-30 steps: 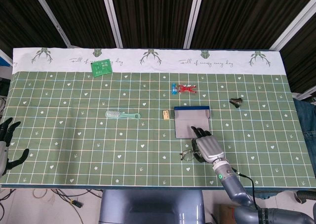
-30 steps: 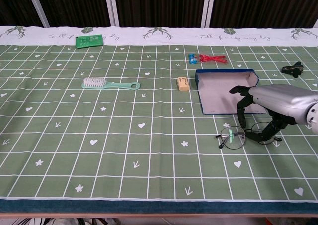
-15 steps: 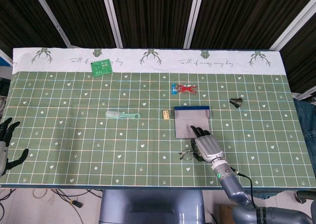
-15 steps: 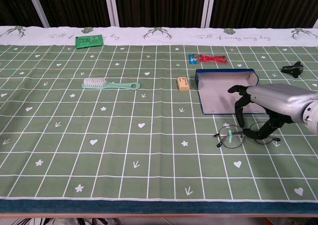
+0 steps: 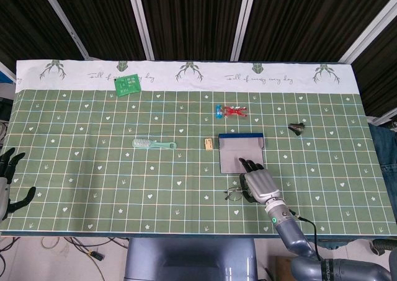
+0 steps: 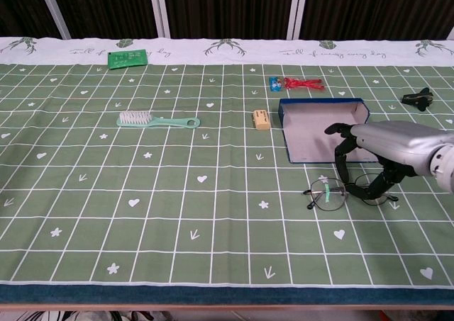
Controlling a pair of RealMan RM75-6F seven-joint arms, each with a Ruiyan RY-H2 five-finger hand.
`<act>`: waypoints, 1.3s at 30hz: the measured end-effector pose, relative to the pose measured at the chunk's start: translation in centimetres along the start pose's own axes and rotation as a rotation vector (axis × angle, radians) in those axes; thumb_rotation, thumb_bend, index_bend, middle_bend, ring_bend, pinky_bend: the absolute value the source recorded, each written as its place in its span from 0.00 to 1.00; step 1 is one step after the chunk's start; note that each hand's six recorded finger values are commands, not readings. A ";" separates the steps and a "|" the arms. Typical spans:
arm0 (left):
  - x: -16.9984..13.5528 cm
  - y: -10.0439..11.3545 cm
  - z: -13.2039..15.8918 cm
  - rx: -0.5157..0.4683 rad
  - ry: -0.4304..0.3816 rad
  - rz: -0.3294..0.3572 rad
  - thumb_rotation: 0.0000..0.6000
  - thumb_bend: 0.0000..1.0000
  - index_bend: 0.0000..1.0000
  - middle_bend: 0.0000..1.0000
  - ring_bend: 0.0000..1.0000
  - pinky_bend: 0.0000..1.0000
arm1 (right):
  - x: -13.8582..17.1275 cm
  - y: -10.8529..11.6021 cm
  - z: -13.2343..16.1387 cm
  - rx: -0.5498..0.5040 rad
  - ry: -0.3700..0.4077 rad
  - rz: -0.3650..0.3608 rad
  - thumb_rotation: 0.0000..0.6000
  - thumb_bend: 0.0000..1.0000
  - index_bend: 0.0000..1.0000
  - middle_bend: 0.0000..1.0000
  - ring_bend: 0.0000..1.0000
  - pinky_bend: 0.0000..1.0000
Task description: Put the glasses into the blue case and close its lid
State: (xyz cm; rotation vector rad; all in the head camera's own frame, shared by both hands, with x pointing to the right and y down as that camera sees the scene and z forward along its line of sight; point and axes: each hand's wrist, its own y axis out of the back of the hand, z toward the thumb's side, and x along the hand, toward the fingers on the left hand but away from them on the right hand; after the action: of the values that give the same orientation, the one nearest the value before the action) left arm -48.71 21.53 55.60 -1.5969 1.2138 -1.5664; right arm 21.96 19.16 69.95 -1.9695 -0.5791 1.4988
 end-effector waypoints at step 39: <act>-0.1 -0.1 0.0 -0.002 0.002 -0.007 1.00 0.32 0.10 0.00 0.00 0.00 | -2.1 4.0 1.3 0.066 0.029 -0.055 1.00 0.48 0.60 0.01 0.09 0.18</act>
State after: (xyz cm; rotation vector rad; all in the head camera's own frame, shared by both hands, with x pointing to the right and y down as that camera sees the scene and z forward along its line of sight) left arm -48.73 21.61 55.63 -1.6031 1.2124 -1.5720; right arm 20.14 15.12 68.47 -1.9064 -0.5596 1.4363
